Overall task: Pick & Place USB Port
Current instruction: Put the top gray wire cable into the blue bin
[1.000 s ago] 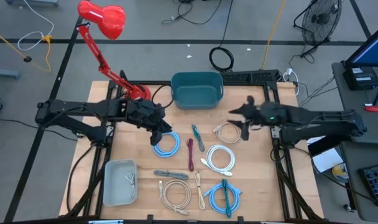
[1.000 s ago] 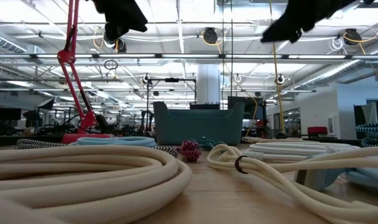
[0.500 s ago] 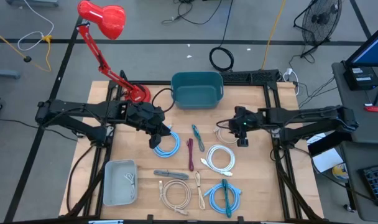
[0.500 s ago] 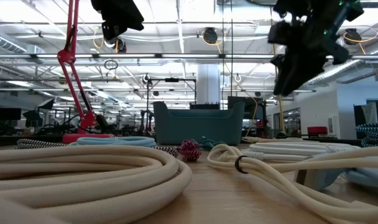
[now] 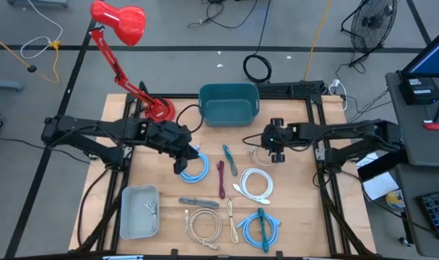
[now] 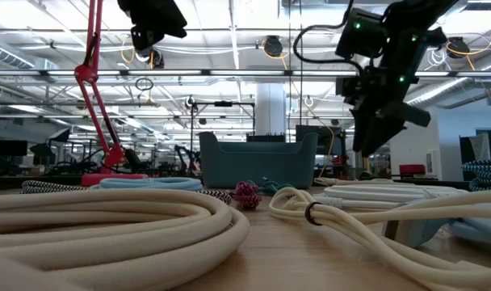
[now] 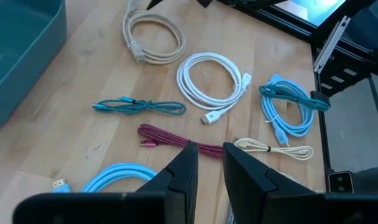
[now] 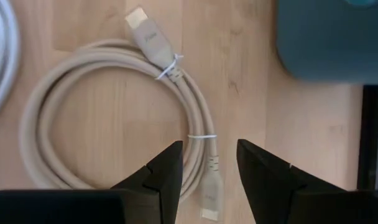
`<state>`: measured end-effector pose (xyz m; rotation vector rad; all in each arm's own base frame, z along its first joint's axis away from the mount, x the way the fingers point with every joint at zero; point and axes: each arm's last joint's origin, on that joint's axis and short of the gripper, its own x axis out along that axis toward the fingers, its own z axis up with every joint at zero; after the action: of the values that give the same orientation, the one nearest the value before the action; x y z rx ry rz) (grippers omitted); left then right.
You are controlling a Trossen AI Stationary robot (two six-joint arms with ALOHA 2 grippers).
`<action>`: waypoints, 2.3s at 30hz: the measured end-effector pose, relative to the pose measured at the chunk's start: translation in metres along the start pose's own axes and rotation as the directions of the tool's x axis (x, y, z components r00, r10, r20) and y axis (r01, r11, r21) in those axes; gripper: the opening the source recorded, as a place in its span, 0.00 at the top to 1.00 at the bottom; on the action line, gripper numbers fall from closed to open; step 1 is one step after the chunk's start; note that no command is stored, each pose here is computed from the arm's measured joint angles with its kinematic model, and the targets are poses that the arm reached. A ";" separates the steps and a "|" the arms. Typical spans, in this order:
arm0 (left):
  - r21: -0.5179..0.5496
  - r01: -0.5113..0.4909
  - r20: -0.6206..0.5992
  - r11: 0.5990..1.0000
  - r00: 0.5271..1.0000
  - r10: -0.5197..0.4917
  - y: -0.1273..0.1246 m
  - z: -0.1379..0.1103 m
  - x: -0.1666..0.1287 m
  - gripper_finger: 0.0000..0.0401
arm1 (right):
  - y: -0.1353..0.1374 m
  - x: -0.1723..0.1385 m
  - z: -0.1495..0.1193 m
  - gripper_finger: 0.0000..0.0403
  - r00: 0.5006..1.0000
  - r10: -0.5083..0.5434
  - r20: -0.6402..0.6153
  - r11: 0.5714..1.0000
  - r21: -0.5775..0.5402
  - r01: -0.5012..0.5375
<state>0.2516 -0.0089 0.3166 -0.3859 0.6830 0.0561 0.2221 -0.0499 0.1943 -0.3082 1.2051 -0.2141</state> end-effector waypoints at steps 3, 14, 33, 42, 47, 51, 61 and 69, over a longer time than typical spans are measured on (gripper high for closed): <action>0.000 0.003 -0.001 1.000 1.000 -0.003 -0.001 -0.001 0.000 0.81 | -0.002 0.009 -0.001 0.65 0.999 0.043 -0.024 0.999 0.005 -0.042; 0.000 0.008 -0.001 1.000 1.000 -0.008 -0.003 -0.001 0.000 0.81 | -0.004 0.034 0.007 0.65 0.998 0.062 -0.011 0.998 -0.011 -0.062; 0.007 0.019 -0.012 1.000 1.000 -0.019 -0.015 -0.007 0.001 0.81 | -0.013 0.069 0.006 0.65 0.996 0.075 -0.044 0.997 0.012 -0.075; -0.006 0.012 -0.010 1.000 1.000 -0.012 -0.017 -0.008 0.001 0.81 | -0.012 0.086 0.000 0.65 0.985 0.135 -0.108 0.991 0.035 -0.131; -0.008 0.010 -0.013 1.000 1.000 -0.010 -0.017 -0.008 0.001 0.81 | -0.010 0.089 -0.001 0.66 0.981 0.150 -0.122 0.988 0.052 -0.144; -0.004 0.006 -0.011 1.000 1.000 -0.006 -0.016 -0.008 0.001 0.81 | -0.009 0.089 -0.001 0.73 0.982 0.150 -0.117 0.987 0.074 -0.142; -0.004 0.004 -0.011 1.000 1.000 -0.004 -0.016 -0.008 0.001 0.81 | -0.006 0.086 0.003 0.92 0.985 0.143 -0.095 0.979 0.163 -0.126; 0.003 0.000 -0.016 1.000 1.000 0.000 -0.016 -0.009 0.001 0.81 | 0.006 0.048 0.010 0.90 0.986 0.168 0.003 0.964 0.209 -0.165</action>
<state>0.2497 -0.0270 0.3155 -0.3840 0.6987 0.0521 0.2486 -0.0588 0.1530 -0.0210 1.2050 -0.1946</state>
